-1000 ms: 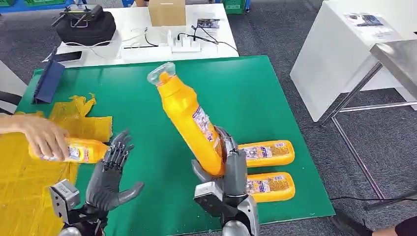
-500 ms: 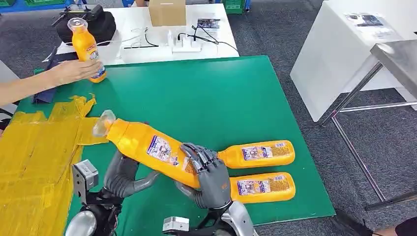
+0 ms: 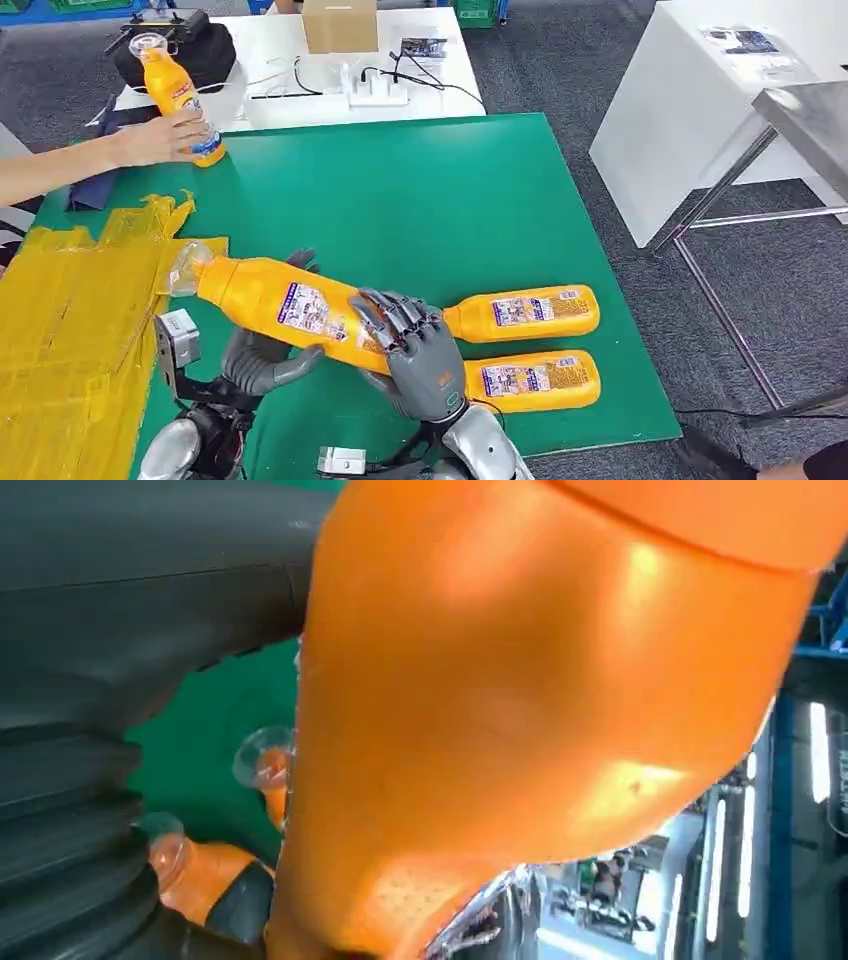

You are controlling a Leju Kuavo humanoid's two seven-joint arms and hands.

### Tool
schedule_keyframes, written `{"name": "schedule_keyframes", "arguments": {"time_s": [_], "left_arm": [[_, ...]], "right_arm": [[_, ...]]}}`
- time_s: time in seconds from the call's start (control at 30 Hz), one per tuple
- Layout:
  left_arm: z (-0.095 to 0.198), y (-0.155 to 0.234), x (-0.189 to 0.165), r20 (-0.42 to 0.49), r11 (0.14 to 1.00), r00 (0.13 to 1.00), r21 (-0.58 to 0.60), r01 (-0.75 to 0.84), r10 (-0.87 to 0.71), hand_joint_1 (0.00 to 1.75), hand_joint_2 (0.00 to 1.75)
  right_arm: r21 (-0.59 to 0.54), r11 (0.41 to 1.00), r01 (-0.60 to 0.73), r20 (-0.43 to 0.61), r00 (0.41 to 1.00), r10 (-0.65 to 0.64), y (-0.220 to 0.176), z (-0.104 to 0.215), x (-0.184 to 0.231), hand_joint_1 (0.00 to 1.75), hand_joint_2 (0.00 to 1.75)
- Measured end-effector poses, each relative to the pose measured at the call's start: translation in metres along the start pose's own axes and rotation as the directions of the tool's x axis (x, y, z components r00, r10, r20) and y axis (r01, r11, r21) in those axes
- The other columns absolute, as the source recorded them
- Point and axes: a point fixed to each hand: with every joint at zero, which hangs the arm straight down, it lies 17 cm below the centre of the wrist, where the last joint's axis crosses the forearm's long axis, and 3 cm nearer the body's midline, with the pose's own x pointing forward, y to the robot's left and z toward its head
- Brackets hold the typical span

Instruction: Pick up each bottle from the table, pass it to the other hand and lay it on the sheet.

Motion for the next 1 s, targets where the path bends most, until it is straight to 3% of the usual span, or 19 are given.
{"name": "schedule_keyframes", "arguments": {"time_s": [0.03, 0.07, 0.1, 1.0], "left_arm": [[-0.0001, -0.0002, 0.0004, 0.002, 1.0, 1.0, -0.001, -0.01, 0.01, 1.55, 1.75], [-0.0002, -0.0003, 0.0007, 0.004, 1.0, 1.0, -0.003, -0.019, 0.019, 1.55, 1.75], [-0.0001, -0.0002, 0.0013, 0.006, 1.0, 1.0, -0.002, -0.025, 0.025, 1.75, 1.75], [0.0032, -0.0092, 0.0099, 0.049, 0.99, 0.989, -0.003, -0.139, 0.138, 1.75, 1.75]], "right_arm": [[-0.001, 1.0, 0.001, -0.003, 1.0, -0.001, -0.0001, -0.0002, -0.0003, 1.75, 1.75], [-0.001, 1.0, 0.002, -0.005, 1.0, -0.002, -0.0002, -0.0003, -0.0006, 1.75, 1.75], [-0.002, 1.0, 0.003, -0.007, 1.0, -0.003, -0.0003, -0.0004, -0.0008, 1.75, 1.75], [0.0, 0.999, 0.033, -0.029, 0.999, -0.033, 0.0032, 0.0012, -0.0026, 1.75, 1.75]]}}
